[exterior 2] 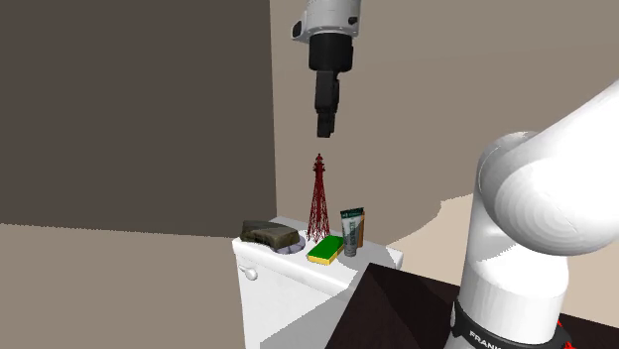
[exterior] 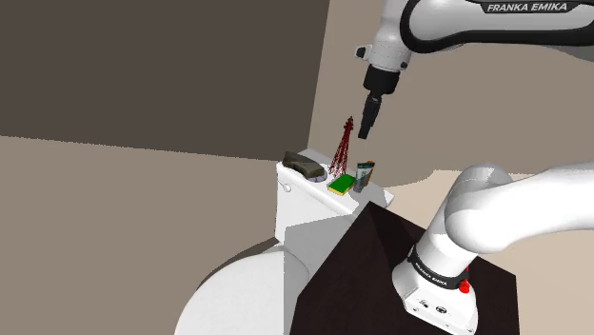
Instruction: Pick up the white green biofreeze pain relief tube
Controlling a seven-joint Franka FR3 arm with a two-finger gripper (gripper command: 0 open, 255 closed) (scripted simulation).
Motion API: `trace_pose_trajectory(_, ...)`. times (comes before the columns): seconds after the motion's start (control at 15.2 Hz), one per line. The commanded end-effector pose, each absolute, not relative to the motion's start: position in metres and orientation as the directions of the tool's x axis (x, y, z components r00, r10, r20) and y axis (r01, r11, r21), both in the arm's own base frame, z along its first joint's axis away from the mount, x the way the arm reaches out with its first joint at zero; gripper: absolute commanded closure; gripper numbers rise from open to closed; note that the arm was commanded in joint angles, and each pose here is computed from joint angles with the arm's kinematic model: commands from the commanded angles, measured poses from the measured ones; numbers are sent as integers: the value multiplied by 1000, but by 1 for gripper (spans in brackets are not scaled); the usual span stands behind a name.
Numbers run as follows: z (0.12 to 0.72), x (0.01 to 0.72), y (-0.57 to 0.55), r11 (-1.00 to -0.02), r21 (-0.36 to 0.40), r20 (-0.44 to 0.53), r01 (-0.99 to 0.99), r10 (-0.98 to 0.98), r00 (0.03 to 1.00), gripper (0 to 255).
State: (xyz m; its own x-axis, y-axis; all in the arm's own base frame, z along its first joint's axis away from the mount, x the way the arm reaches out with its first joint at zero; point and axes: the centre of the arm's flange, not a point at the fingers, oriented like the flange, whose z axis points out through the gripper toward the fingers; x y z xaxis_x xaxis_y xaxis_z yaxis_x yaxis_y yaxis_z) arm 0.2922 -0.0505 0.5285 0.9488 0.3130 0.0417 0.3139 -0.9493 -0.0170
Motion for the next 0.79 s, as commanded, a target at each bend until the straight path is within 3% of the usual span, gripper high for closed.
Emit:
trace_pose_trajectory(0.0,508,294,-71,-942,-10,43,336,336,941,0)
trace_pose_trajectory(0.73,407,308,-169,-897,25,46,442,443,895,0)
